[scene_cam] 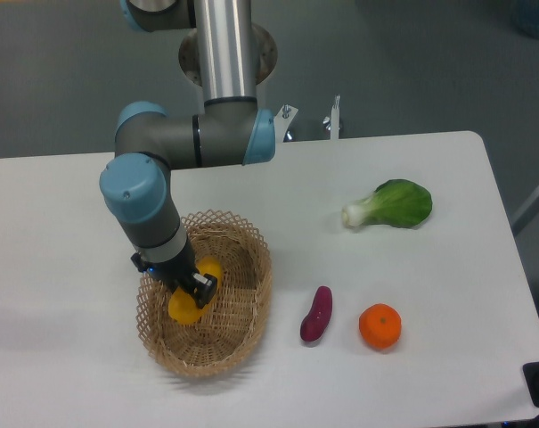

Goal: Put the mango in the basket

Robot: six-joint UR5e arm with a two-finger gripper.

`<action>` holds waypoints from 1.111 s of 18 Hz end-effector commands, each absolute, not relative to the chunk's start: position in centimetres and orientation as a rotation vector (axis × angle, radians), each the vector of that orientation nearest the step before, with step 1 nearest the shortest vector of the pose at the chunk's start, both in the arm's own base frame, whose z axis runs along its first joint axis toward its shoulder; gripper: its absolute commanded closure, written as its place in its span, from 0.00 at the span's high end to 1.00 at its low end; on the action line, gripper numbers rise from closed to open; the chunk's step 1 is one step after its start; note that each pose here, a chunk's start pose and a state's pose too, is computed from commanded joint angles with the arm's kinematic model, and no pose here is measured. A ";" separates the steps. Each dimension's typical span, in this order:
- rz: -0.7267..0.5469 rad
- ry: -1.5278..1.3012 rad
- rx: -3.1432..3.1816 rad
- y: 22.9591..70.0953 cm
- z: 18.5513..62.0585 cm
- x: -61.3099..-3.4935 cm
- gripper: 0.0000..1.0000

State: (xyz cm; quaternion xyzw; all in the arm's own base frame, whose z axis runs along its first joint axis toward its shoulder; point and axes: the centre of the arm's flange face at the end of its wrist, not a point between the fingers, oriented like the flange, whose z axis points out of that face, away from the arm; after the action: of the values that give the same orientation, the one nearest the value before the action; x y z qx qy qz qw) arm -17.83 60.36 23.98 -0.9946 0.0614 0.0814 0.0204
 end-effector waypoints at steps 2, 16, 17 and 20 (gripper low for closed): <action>0.245 0.204 -3.092 60.6 23.4 -17.4 0.47; 0.283 0.256 -3.029 61.5 26.9 -18.0 1.00; 0.299 0.245 -3.011 61.6 28.1 -18.5 1.00; 0.345 0.229 -2.975 61.7 31.1 -21.9 1.00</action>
State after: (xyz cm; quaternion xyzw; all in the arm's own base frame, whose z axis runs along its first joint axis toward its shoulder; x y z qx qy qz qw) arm -21.87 61.68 31.08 -0.9881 0.0761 0.1144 0.0689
